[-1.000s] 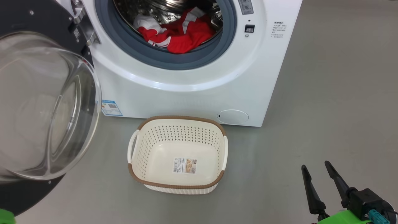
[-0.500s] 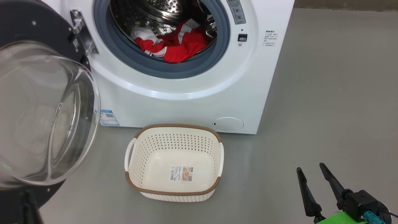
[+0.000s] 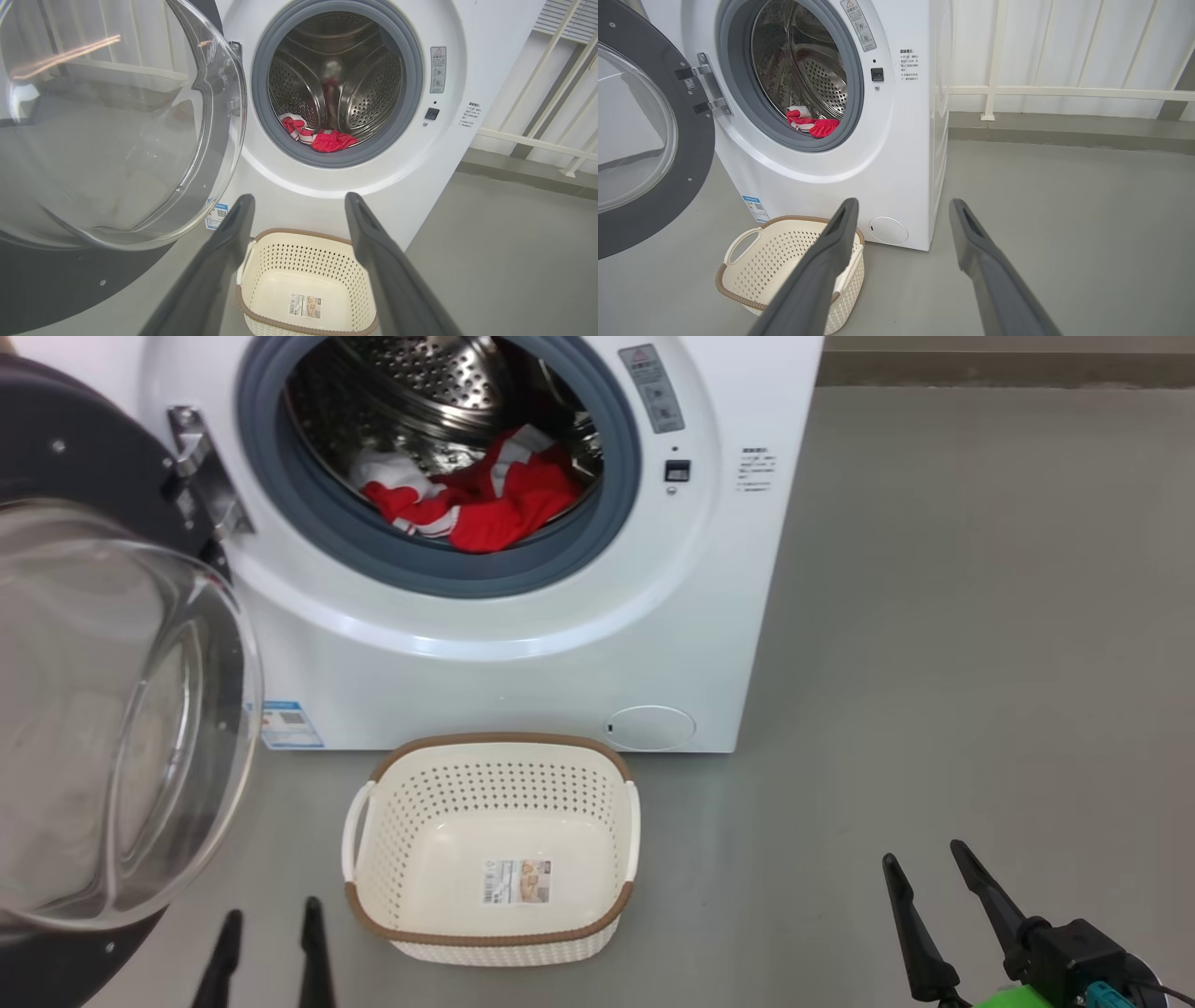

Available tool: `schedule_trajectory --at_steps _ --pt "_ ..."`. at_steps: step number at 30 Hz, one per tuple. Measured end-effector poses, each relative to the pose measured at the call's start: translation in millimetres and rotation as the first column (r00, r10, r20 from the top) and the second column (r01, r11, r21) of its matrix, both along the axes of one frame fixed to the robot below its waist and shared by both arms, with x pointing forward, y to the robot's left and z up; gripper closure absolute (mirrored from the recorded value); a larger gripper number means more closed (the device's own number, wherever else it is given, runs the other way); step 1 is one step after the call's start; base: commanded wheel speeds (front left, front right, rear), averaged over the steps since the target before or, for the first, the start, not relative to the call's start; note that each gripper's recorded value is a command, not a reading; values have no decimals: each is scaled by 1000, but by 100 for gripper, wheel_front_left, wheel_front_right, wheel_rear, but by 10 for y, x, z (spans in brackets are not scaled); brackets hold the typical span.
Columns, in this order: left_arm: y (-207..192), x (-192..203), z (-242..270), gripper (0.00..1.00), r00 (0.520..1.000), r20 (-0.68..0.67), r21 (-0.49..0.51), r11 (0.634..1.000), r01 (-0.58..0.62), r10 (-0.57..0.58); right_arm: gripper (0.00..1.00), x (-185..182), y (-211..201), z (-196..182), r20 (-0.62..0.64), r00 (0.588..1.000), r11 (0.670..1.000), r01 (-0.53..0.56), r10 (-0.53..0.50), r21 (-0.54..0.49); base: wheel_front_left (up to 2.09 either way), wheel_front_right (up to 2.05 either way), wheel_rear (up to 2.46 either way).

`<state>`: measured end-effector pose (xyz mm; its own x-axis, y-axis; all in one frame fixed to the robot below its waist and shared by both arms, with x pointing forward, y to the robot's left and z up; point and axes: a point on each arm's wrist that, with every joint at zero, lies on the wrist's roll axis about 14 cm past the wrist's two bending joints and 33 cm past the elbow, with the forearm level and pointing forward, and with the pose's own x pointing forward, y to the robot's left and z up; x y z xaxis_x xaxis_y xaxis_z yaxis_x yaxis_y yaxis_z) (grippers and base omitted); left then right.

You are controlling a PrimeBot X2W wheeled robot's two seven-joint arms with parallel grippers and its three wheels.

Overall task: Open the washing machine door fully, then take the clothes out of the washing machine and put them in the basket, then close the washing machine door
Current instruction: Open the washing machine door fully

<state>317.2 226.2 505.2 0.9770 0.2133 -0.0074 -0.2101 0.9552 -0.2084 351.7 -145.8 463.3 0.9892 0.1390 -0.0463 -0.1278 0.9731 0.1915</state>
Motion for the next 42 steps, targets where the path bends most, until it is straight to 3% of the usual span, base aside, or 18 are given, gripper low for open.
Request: schedule_trajectory --at_steps 14,42 --pt "-602 184 -29 0 977 -24 0 978 211 -210 0 -153 -292 69 20 995 995 98 -98 18 0 0 0" --pt "-762 169 -73 0 965 -31 -2 965 262 -262 0 -273 -360 96 30 992 992 122 -122 20 0 0 0"
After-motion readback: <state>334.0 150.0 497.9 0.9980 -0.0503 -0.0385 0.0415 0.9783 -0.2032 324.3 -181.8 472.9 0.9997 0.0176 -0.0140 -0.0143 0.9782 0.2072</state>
